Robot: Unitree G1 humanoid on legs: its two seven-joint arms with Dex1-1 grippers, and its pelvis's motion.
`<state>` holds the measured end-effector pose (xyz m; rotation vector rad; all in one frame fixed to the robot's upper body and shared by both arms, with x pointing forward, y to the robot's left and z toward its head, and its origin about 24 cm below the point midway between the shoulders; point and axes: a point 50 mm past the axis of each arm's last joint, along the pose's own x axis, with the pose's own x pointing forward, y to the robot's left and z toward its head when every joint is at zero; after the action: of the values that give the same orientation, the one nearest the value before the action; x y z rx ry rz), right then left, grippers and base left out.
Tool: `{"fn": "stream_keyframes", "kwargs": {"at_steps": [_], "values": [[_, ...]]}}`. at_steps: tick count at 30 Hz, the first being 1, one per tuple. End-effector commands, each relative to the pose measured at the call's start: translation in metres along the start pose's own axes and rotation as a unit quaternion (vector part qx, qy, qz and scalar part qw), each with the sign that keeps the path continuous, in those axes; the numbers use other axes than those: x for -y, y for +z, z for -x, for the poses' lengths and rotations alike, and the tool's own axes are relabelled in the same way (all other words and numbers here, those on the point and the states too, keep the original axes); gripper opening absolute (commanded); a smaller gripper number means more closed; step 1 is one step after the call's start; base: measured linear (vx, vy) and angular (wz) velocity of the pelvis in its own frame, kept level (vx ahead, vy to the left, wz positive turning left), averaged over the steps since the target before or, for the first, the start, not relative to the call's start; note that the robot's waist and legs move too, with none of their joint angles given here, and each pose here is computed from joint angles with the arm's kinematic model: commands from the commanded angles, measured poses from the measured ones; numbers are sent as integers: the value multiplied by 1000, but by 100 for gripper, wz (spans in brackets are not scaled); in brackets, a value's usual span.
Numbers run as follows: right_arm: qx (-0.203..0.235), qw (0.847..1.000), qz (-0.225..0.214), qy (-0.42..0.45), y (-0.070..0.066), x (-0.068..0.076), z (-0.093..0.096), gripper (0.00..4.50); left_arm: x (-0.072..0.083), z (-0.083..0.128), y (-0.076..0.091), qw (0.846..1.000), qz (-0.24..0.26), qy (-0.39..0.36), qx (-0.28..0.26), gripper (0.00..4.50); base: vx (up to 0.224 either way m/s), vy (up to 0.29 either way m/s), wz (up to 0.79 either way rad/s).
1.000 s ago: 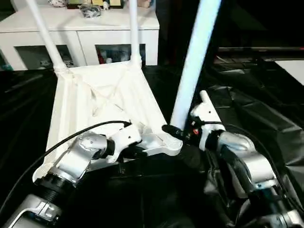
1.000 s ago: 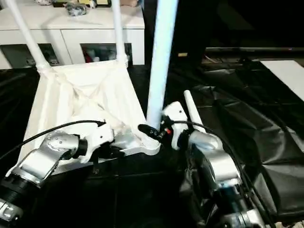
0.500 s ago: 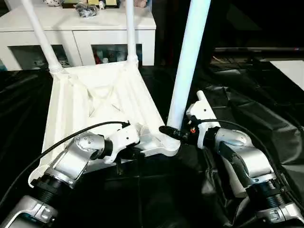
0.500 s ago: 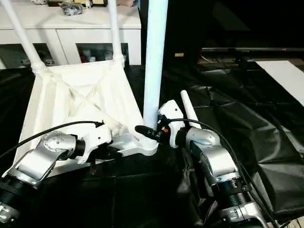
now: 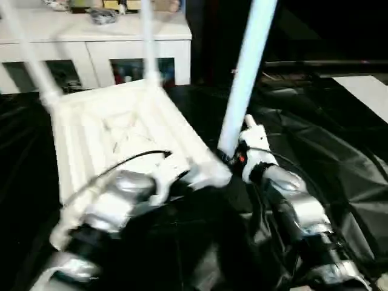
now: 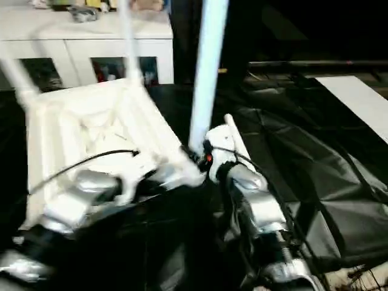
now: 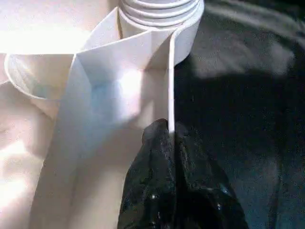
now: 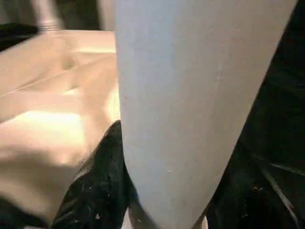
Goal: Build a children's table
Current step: Rotate leg to tighten
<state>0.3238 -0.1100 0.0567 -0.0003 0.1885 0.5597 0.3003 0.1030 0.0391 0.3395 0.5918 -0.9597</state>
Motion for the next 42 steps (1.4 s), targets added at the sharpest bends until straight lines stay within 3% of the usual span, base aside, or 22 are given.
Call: {"fn": "stream_keyframes", "kwargs": {"at_steps": [1, 8, 16, 23, 26, 35, 42], "values": [[-122, 991, -34, -54, -55, 9, 11, 183, 10, -11, -12, 999, 14, -3, -39, 0, 0, 0, 0], [-165, 980, -64, -93, -65, 3, -5, 183, 26, -32, 10, 998, 27, 23, -47, 0, 0, 0, 0], [-167, 979, -63, -97, -64, 2, -9, 183, 23, -29, 5, 997, 23, 40, -58, 0, 0, 0, 0], [-144, 985, -50, -77, -55, 3, -14, 183, 21, -27, 5, 997, 20, 50, -57, 0, 0, 0, 0], [-128, 989, -46, -63, -49, 2, -16, 253, 22, -27, 5, 998, 14, 46, -52, 0, 0, 0, 0], [-51, 998, -36, -5, -15, 3, -19, 338, 15, -14, 13, 999, -28, 29, -14, 0, 0, 0, 0], [-34, 996, 6, 81, -3, -1, -5, 387, 10, 2, 11, 999, -51, -5, 7, 0, 18, -24, 3]]}}
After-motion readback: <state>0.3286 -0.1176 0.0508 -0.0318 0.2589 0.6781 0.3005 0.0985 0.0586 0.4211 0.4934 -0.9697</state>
